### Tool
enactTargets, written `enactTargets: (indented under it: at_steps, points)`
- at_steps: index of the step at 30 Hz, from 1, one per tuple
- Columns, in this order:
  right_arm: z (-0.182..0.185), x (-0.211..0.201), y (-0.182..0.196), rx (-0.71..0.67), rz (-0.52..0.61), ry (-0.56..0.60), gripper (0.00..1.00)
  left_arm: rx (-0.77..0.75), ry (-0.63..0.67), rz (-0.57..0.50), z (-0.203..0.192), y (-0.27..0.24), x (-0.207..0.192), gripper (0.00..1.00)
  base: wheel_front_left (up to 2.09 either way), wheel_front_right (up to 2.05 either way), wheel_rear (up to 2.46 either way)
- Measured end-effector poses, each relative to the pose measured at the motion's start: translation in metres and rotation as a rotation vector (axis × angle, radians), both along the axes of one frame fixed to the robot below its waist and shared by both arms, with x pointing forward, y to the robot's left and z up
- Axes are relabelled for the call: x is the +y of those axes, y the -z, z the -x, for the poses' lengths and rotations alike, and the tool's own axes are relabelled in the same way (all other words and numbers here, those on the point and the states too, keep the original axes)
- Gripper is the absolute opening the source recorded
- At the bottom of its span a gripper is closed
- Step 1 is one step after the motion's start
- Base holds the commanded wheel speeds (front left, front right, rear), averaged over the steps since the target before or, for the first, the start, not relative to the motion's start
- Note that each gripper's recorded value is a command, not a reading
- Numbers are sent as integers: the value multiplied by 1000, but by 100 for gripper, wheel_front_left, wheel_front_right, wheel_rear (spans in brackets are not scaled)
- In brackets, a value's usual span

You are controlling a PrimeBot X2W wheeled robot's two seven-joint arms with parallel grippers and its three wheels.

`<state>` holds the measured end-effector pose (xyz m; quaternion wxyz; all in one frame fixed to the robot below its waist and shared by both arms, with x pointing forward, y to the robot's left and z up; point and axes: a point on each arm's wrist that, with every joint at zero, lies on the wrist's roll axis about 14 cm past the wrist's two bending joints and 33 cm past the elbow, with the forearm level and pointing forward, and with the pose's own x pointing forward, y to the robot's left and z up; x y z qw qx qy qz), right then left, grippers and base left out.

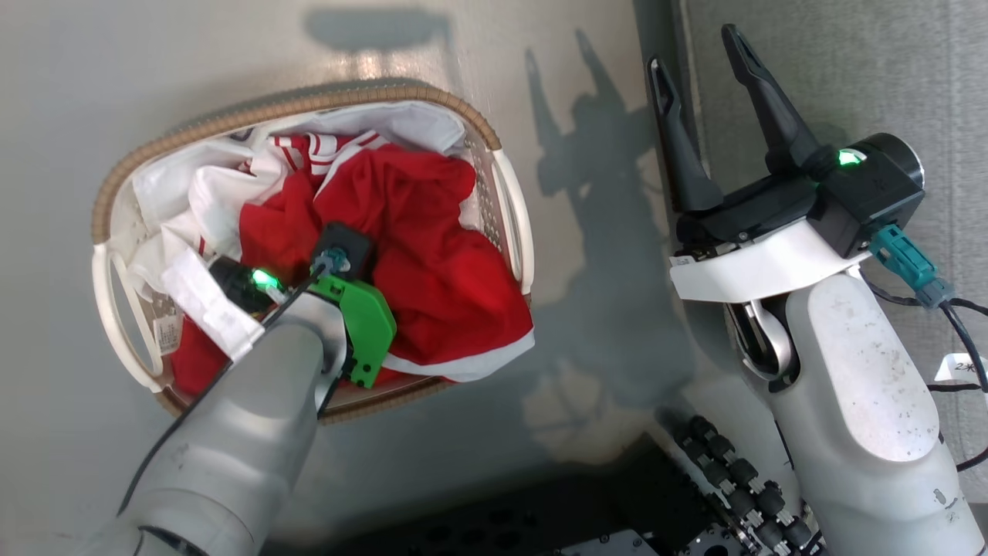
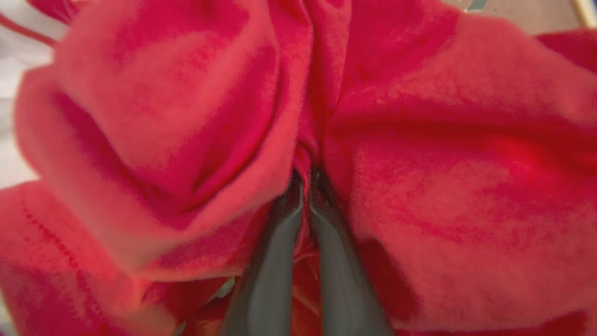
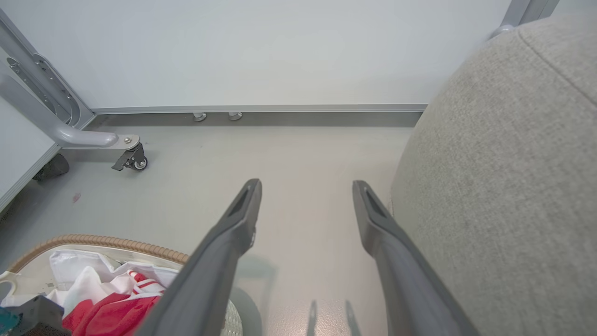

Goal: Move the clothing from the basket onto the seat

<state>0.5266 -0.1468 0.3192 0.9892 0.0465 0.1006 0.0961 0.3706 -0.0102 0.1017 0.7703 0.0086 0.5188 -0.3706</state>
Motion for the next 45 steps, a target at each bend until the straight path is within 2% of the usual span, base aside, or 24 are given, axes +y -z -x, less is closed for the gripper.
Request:
enactTargets:
  at_steps: [8,22,41,45]
  points:
    - [8,-4,-37,-42,5,15,100,-32,-83,69,7,-41,-6,0,0,0,0]
    - [51,-10,-96,-85,-15,57,100,-251,-224,225,-23,-153,-18,0,0,0,0]
    - [130,12,-153,-163,-58,16,100,-702,-430,405,-41,-326,14,0,0,0,0]
    - [144,15,-155,-165,-65,12,100,-801,-455,451,-44,-364,21,0,0,0,0]
